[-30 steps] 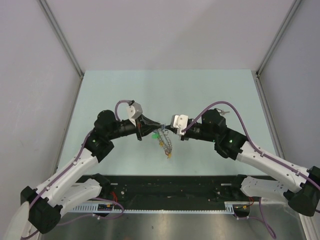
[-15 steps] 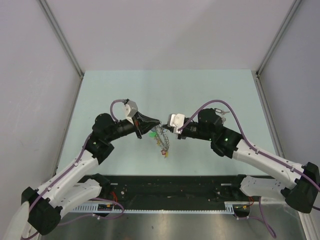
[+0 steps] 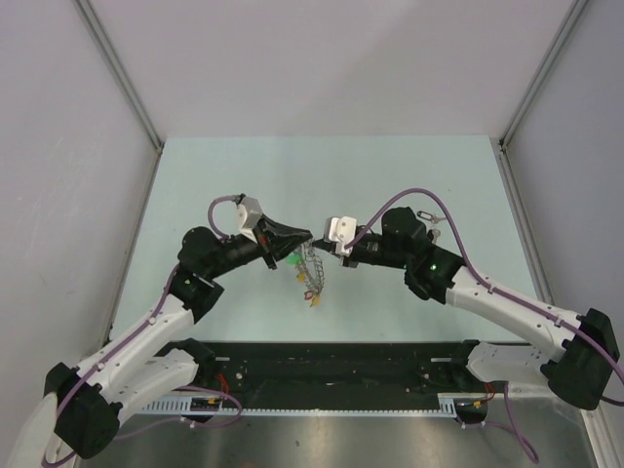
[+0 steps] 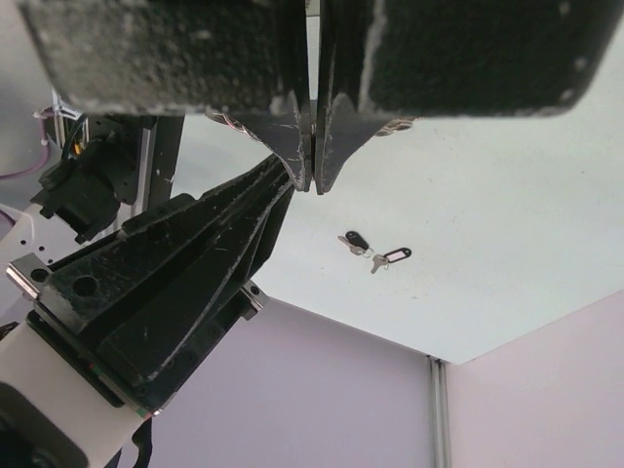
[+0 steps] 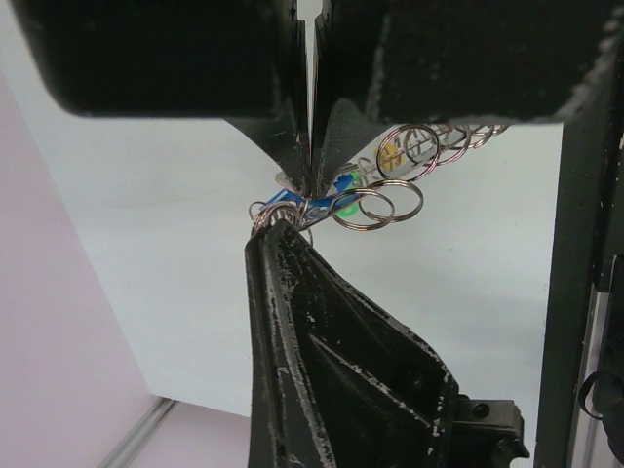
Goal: Put the keys on the keyring
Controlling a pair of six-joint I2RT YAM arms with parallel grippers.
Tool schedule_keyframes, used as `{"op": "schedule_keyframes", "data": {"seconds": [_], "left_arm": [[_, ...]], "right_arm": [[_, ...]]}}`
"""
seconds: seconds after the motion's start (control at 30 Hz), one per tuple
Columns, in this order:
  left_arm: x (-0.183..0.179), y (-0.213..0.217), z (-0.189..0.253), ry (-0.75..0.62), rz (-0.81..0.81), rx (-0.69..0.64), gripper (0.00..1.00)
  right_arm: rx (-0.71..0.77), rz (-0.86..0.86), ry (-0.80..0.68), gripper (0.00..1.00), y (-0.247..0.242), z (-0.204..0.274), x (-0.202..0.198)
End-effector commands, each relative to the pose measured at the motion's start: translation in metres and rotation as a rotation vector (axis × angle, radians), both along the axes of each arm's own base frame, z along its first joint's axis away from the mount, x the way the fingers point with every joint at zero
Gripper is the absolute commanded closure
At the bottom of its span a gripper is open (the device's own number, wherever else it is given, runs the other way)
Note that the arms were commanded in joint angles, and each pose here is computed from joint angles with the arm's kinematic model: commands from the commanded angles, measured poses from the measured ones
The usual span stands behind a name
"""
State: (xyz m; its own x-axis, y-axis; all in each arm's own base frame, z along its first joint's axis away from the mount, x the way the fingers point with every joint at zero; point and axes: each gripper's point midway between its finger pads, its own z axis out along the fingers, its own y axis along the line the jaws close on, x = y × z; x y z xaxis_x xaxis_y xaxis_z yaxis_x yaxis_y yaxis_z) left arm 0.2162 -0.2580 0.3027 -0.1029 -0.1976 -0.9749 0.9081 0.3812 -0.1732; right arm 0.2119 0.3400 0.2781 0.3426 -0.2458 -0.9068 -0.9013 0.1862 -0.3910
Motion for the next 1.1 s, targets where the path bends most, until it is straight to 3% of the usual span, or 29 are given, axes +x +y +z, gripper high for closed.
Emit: {"op": "schedule_keyframes", "data": {"seconds": [0.0, 0.1, 0.17, 0.2, 0.27, 0.3, 0.4, 0.57, 0.7, 0.9, 1.07], "left_arm": [[-0.002, 0.007, 0.046, -0.135, 0.023, -0.125, 1.00], [-0.003, 0.010, 0.045, -0.138, 0.039, -0.119, 1.00], [0.000, 0.014, 0.041, -0.146, 0.069, -0.105, 0.94], [0.000, 0.016, 0.040, -0.145, 0.081, -0.095, 0.81], [0.004, 0.023, 0.041, -0.163, 0.128, -0.085, 0.64], [0.003, 0.027, 0.041, -0.167, 0.145, -0.080, 0.48], [0.010, 0.041, 0.043, -0.180, 0.228, -0.063, 0.28], [0.022, 0.063, 0.039, -0.169, 0.361, 0.002, 0.08], [0.032, 0.085, 0.033, -0.143, 0.490, 0.040, 0.00], [0.043, 0.121, 0.020, -0.066, 0.684, 0.073, 0.00], [0.045, 0.148, 0.005, 0.029, 0.820, 0.090, 0.00]], "right_arm": [[0.028, 0.012, 0.030, 1.00, 0.003, -0.001, 0.003], [0.030, -0.013, 0.017, 1.00, 0.001, 0.000, 0.010], [0.028, -0.038, 0.006, 1.00, -0.003, 0.002, 0.015], [0.026, -0.053, 0.004, 1.00, -0.006, 0.001, 0.019], [0.015, -0.076, 0.000, 1.00, -0.011, 0.000, 0.023], [0.014, -0.091, -0.002, 1.00, -0.015, 0.000, 0.027], [0.016, -0.119, -0.011, 1.00, -0.022, 0.004, 0.034], [0.009, -0.177, -0.028, 1.00, -0.032, 0.005, 0.053], [0.005, -0.223, -0.047, 1.00, -0.036, 0.009, 0.079], [-0.004, -0.320, -0.083, 1.00, -0.038, 0.012, 0.126], [-0.038, -0.346, -0.019, 1.00, -0.039, -0.005, 0.135]]}}
